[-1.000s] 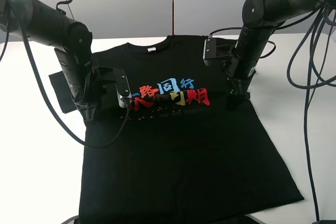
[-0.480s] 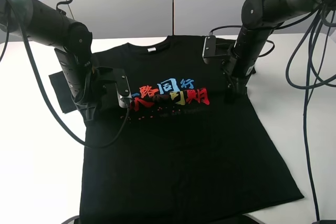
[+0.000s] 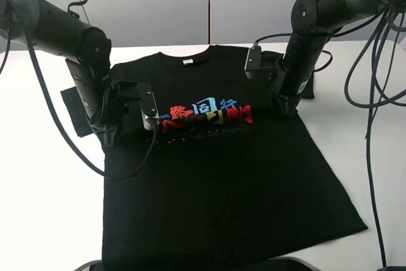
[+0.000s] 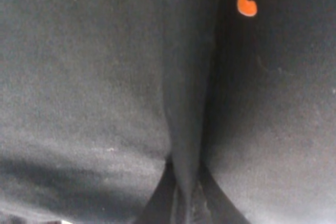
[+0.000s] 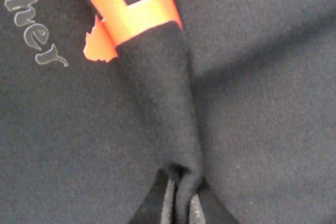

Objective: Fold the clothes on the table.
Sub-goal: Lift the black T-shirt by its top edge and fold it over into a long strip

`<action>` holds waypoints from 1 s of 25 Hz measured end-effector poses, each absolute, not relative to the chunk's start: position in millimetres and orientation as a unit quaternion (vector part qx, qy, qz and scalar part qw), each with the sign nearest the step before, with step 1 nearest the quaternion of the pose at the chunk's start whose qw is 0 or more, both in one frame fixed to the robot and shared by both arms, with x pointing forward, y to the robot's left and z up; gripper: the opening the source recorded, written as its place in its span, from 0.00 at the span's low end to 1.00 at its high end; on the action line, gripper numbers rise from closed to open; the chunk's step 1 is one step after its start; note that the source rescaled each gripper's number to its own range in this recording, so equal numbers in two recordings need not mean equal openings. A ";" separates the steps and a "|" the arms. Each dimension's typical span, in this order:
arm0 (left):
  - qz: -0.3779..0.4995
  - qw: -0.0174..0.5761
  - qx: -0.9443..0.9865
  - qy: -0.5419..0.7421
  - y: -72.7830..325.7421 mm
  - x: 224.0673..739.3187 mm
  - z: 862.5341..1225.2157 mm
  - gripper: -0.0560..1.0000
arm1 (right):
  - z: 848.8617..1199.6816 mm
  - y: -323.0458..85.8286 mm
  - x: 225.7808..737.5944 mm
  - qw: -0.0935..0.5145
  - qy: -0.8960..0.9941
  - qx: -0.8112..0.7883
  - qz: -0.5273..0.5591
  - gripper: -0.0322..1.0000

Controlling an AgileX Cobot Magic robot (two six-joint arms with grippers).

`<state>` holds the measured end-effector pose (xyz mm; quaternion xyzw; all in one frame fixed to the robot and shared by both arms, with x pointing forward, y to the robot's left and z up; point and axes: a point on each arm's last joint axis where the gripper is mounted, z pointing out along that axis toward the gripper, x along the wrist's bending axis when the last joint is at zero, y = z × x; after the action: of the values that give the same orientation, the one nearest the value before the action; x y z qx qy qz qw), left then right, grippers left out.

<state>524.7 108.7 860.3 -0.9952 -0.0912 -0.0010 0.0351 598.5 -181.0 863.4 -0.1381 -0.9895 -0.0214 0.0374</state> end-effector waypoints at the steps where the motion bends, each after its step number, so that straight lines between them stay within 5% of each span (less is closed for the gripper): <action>1: -0.001 0.035 -0.995 -0.092 108.7 524.7 860.3 0.06 | 865.0 -180.6 598.1 0.039 -0.989 -0.143 -0.024 0.04; 9: -0.036 0.020 -0.993 -0.111 102.4 537.3 876.7 0.05 | 917.0 -180.2 599.1 -0.027 -0.984 -0.168 -0.057 0.04; 25: -0.398 -0.075 -0.902 -0.149 85.8 613.4 1047.6 0.05 | 1039.9 -197.1 630.8 -0.364 -0.894 -0.242 -0.099 0.04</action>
<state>613.4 85.8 1047.6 -0.9020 -0.1487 -0.3984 -0.0752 630.8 -197.1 1039.9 -0.2421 -0.8937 -0.0995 -0.3644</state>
